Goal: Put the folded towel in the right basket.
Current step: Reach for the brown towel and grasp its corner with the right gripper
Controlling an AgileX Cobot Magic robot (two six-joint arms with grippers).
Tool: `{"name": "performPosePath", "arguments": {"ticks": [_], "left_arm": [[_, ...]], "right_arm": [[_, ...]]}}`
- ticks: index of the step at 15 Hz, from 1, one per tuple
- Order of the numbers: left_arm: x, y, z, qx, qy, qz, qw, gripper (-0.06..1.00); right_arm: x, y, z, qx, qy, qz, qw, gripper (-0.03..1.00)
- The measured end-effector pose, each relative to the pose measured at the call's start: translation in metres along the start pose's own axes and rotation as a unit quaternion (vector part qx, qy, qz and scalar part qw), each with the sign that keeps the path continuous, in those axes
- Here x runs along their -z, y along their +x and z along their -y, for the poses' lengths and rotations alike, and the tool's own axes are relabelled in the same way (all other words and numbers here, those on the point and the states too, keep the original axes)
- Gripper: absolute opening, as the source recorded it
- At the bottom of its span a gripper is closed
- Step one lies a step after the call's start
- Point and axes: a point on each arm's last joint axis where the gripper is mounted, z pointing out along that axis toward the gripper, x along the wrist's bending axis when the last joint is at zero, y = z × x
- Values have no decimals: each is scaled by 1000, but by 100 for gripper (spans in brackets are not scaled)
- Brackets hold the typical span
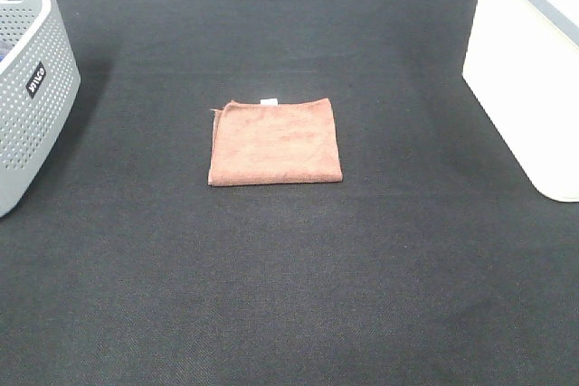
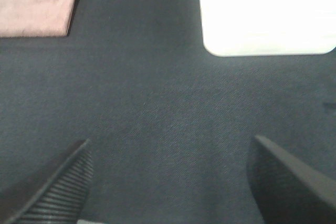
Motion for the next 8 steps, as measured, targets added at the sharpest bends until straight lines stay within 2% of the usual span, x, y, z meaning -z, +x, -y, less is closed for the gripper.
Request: {"name": "performPosePath", "arguments": {"ticks": [4, 5, 8], "left_arm": [[0, 0, 0, 0, 0, 0, 1000, 87], [0, 0, 0, 0, 0, 0, 1000, 87], [0, 0, 0, 0, 0, 0, 1000, 87]], "right_arm": [[-24, 2, -49, -14, 57, -20, 998, 76], [-24, 2, -49, -14, 57, -20, 998, 76], [-46, 5, -97, -20, 81, -44, 996, 76]]}}
